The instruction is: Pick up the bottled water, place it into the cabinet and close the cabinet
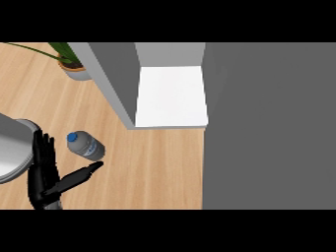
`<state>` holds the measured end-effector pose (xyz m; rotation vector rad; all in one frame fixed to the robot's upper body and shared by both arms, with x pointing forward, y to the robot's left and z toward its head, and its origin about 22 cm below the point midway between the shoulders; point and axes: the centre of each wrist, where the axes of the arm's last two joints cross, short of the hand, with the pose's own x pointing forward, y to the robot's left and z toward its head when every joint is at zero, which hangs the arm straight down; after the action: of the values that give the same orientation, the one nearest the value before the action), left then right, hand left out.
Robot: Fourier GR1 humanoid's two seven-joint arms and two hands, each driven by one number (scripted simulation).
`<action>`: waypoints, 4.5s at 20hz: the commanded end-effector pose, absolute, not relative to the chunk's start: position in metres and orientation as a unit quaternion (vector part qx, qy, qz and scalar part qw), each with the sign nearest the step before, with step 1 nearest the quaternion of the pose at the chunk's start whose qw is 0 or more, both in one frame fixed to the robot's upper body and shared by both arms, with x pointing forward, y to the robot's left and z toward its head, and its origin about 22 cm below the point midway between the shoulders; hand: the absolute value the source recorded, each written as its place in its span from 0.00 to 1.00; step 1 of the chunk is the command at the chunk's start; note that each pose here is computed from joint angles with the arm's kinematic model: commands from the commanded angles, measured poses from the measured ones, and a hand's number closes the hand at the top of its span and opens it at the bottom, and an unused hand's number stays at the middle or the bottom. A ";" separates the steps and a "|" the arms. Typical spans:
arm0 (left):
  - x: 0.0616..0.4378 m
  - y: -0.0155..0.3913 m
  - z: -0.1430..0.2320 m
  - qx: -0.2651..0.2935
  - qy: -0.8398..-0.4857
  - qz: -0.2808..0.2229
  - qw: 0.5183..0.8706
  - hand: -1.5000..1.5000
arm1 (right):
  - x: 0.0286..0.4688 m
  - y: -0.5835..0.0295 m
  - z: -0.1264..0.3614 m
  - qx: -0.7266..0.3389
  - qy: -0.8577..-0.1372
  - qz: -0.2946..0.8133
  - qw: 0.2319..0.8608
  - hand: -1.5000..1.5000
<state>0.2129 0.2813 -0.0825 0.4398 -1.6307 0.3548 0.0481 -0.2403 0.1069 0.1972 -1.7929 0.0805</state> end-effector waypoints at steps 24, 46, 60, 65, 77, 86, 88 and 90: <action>0.231 0.272 -0.170 0.044 -0.737 0.244 0.629 1.00 | 0.025 -0.240 0.127 0.084 -0.786 0.035 0.611 0.00; 0.243 0.211 -0.163 -0.123 -0.743 0.149 0.641 1.00 | 0.030 -0.245 0.126 0.083 -0.785 0.033 0.614 0.00; 0.304 0.124 -0.053 -0.104 -0.770 0.065 0.626 1.00 | 0.026 -0.244 0.120 0.091 -0.784 0.028 0.613 0.00; 0.313 0.088 -0.016 -0.089 -0.768 0.051 0.632 1.00 | 0.037 -0.242 0.118 0.078 -0.797 0.016 0.599 0.00; 0.379 0.062 0.031 0.015 -0.748 0.044 0.662 1.00 | 0.037 -0.255 0.106 0.085 -0.798 0.038 0.595 0.00; 0.410 0.082 0.025 0.118 -0.747 -0.034 0.654 1.00 | 0.040 -0.265 0.110 0.083 -0.801 0.044 0.591 0.00; 0.418 0.095 0.029 0.140 -0.731 -0.022 0.667 1.00 | 0.041 -0.262 0.121 0.089 -0.809 0.038 0.579 0.00; 0.411 0.093 0.010 0.154 -0.717 -0.002 0.680 1.00 | 0.046 -0.263 0.105 0.091 -0.801 0.042 0.591 0.00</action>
<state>0.4105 0.0853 0.0230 0.2667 -1.6565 -0.0207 0.0454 -0.2639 0.1011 0.1421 -1.8321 0.1475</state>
